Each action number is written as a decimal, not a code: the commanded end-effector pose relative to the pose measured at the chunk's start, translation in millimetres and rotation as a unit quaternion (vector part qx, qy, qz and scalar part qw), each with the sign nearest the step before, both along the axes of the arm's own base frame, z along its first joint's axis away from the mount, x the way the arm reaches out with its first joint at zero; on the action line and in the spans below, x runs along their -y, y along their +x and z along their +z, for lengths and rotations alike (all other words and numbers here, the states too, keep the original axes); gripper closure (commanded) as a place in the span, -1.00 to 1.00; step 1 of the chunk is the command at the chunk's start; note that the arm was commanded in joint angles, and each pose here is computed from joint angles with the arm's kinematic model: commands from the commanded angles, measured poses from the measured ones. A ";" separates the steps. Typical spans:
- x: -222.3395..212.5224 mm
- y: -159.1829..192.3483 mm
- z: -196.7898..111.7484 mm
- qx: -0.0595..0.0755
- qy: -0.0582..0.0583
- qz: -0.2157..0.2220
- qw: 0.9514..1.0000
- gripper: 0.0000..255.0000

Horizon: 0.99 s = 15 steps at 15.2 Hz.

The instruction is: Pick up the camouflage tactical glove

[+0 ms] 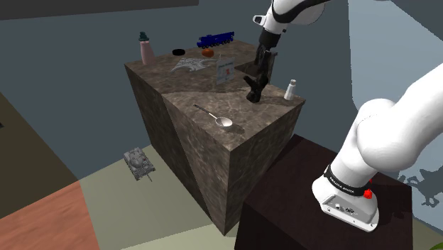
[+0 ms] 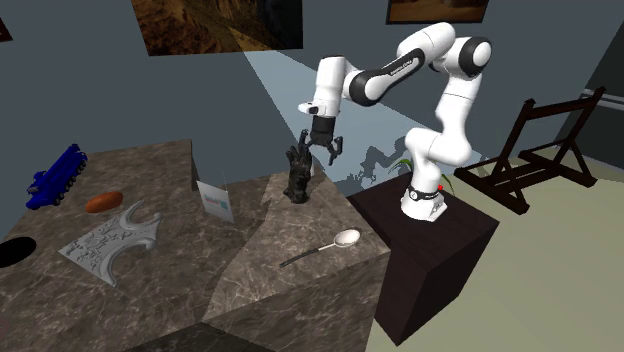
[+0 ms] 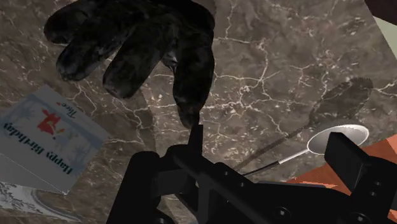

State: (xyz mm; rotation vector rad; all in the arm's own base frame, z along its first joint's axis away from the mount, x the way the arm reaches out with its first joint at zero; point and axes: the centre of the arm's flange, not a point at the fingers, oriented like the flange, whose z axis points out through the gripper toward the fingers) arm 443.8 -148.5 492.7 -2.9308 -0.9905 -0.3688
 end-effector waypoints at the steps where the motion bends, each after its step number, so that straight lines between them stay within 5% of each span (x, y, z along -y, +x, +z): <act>1: 16.0 21.5 -13.7 0.002 0.000 0.033 0.999 -1.00; 5: 39.5 63.8 -42.1 0.005 0.003 0.095 0.995 -1.00; 15: 40.0 64.8 -82.7 0.005 0.003 0.097 0.995 -1.00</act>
